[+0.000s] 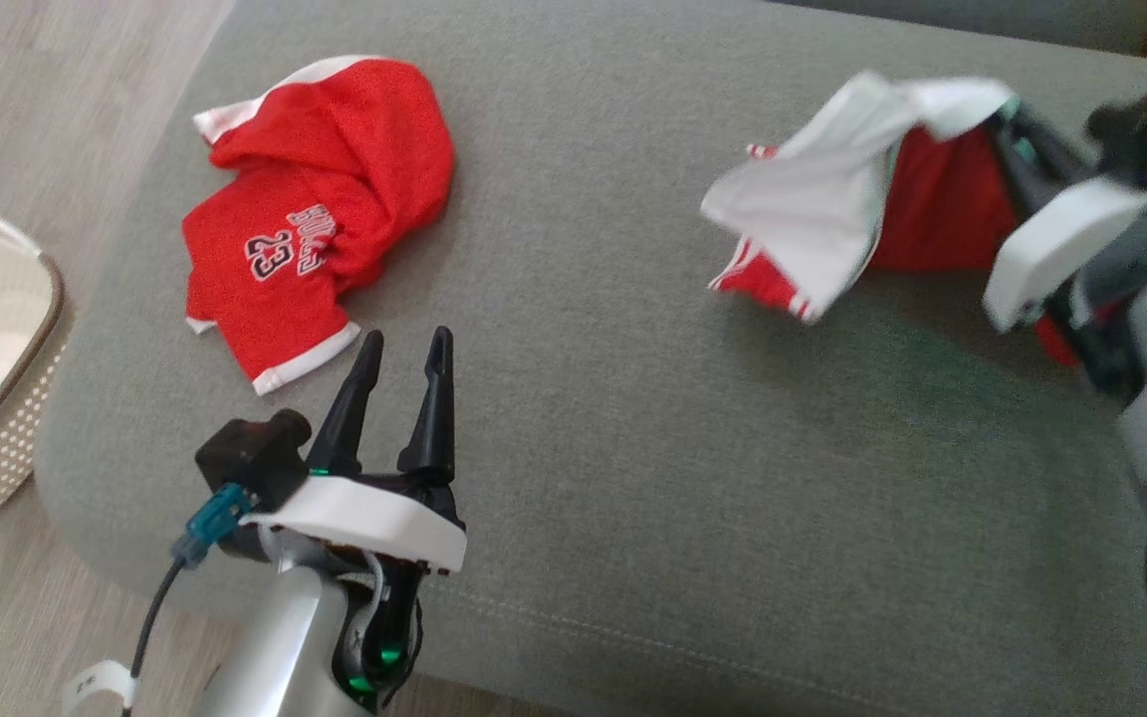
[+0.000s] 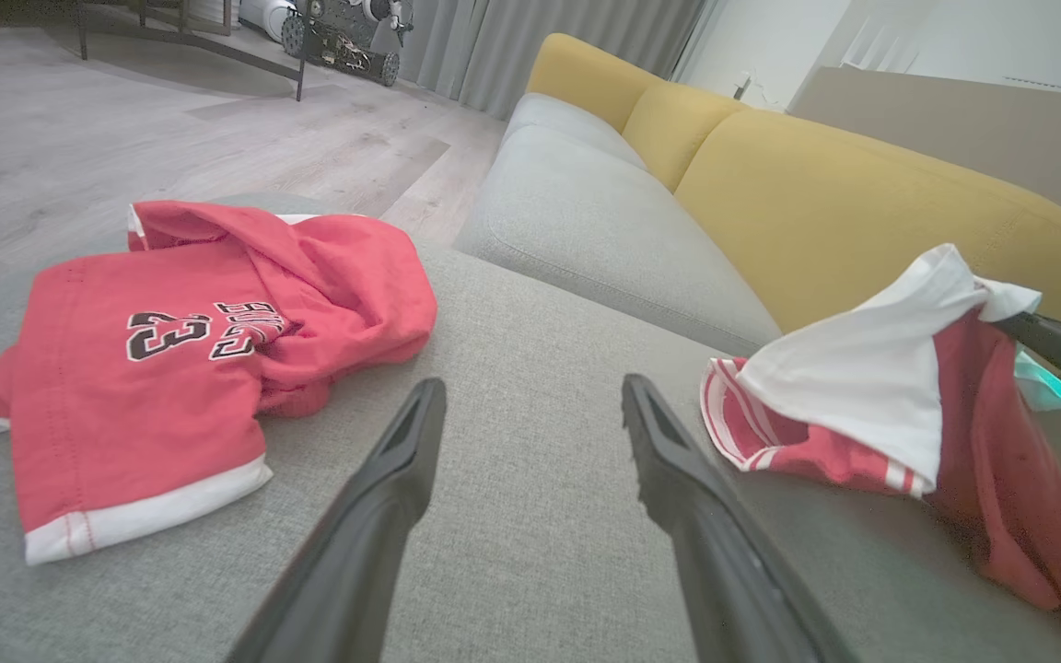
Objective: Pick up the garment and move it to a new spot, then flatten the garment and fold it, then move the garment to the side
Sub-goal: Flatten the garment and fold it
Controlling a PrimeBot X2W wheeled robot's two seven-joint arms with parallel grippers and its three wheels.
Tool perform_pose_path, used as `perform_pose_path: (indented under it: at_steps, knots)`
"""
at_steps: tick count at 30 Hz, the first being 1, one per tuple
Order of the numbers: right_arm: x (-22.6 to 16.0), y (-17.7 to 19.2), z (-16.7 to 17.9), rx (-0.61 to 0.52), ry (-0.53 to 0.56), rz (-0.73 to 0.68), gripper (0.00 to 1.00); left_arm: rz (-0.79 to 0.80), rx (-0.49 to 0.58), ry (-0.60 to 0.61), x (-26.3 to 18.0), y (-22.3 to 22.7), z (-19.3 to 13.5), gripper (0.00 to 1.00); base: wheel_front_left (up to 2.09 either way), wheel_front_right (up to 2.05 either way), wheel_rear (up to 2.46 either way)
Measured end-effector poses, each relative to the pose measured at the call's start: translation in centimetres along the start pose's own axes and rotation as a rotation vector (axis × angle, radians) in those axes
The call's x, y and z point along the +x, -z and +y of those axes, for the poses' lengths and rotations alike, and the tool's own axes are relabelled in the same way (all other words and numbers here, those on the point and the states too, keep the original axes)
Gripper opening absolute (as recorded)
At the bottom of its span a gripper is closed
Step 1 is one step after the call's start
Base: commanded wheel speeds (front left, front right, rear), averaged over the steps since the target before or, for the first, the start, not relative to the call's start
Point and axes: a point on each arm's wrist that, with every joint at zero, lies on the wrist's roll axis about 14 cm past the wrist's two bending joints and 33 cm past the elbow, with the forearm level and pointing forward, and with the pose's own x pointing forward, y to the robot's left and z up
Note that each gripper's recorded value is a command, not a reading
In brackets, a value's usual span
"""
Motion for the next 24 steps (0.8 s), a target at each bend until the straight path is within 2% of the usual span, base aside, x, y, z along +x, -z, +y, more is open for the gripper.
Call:
perform_pose_path:
  at_steps: [3,4,5,7,10,14,21,24]
  knots:
    - [1.4,1.1,-1.4,0.034,0.018,0.090,0.00,0.012,0.003,-0.016,-0.1,0.4,0.5,1.00,0.00,0.00,0.00]
    - [1.7,1.9,-2.0,0.040,0.031,0.117,0.33,0.016,0.004,-0.022,-0.1,0.5,0.7,1.00,0.00,0.00,0.00]
    - [1.8,3.1,-2.7,0.040,0.050,0.160,1.00,0.018,0.001,-0.029,0.0,0.5,0.9,1.00,0.00,0.00,0.00]
    - [1.7,5.4,-4.1,-0.008,0.077,0.238,1.00,0.021,0.002,-0.036,0.1,0.6,1.2,1.00,0.00,0.00,0.00]
    - [1.6,6.4,-6.4,-0.005,0.148,0.243,1.00,0.021,0.005,-0.040,0.3,0.6,1.3,1.00,0.00,0.00,0.00]
    - [1.2,5.5,-7.2,0.001,0.198,0.175,1.00,0.023,0.005,-0.028,0.7,0.7,1.0,1.00,0.00,0.00,0.00]
    - [-1.3,2.9,-5.8,0.106,0.252,-0.037,1.00,0.013,0.004,0.044,1.8,0.6,-1.2,1.00,0.00,0.00,0.00]
    - [-2.8,2.8,-5.3,0.145,0.271,-0.085,1.00,0.011,0.004,0.073,2.3,0.6,-2.1,1.00,0.00,0.00,0.00]
